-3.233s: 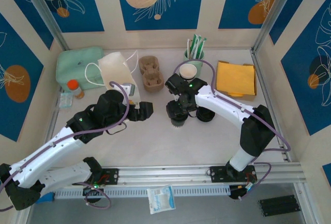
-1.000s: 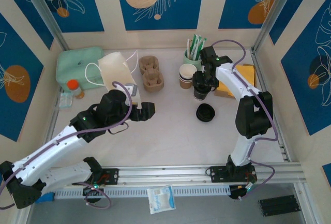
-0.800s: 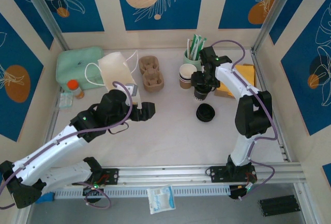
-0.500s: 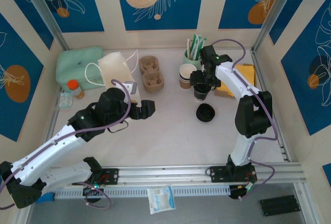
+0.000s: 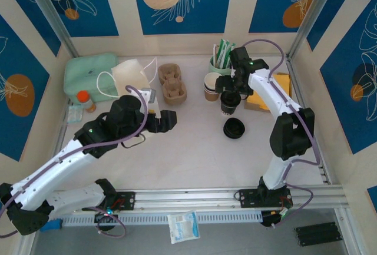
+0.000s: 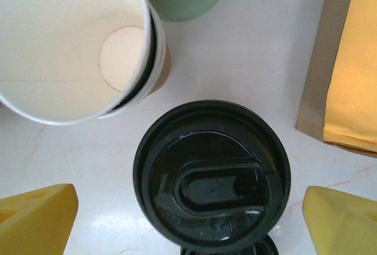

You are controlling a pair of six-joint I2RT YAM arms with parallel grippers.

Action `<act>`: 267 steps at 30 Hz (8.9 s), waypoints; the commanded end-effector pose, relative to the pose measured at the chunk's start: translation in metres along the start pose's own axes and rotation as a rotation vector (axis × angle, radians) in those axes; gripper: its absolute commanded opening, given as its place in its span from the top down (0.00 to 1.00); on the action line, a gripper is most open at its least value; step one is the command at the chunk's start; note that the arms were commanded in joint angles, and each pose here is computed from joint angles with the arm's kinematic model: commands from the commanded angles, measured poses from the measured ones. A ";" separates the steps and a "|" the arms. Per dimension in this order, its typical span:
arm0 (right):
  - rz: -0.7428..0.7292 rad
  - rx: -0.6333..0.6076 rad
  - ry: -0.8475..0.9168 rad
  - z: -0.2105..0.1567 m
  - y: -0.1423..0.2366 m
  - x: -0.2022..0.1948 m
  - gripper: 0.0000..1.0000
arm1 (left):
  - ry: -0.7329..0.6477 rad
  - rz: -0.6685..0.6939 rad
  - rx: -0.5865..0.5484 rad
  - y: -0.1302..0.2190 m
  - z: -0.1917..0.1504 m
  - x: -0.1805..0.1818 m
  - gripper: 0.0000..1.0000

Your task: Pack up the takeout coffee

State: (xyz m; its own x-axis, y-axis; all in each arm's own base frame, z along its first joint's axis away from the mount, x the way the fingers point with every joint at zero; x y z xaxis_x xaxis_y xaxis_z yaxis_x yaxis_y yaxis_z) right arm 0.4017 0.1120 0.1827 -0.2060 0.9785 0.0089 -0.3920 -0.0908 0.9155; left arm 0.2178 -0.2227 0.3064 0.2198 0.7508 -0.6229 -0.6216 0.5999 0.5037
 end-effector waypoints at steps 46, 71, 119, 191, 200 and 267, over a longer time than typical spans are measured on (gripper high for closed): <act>0.467 0.015 -0.204 0.021 -0.071 0.179 0.61 | -0.042 0.114 0.068 0.003 -0.016 0.015 0.01; 0.486 0.024 -0.217 0.041 -0.082 0.181 0.70 | -0.047 0.110 0.090 -0.009 -0.025 0.014 0.01; 0.587 -0.054 -0.204 0.069 -0.042 0.183 1.00 | -0.053 0.106 0.087 -0.011 -0.024 0.010 0.01; 0.477 0.059 -0.194 -0.178 0.011 0.118 0.45 | -0.058 0.089 0.092 -0.028 -0.029 0.000 0.01; 0.299 0.072 0.010 -0.137 0.007 0.126 0.33 | -0.058 0.106 0.050 -0.019 -0.025 0.008 0.01; 0.047 0.189 0.245 -0.106 -0.077 0.158 0.51 | -0.058 0.136 -0.006 -0.006 -0.022 0.022 0.01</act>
State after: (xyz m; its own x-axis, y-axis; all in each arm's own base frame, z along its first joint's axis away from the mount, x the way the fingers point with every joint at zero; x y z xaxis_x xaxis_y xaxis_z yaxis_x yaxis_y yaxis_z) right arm 0.3027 0.2533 0.0766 -0.4265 0.9045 -0.0079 -0.2167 -0.0937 0.9717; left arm 0.2101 -0.2157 0.2740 0.1739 0.8363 -0.5199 -0.6475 0.4949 0.5796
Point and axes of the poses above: each hand's point on the last joint's axis, 136 mm out from that joint toward the fingers, its own y axis back along the fingers, its own x axis along the line the jaws close on, z = x × y, the point moved 1 cm from there along y, back along the fingers, and after that the axes turned 14 degrees about y, right-handed, at the moved point
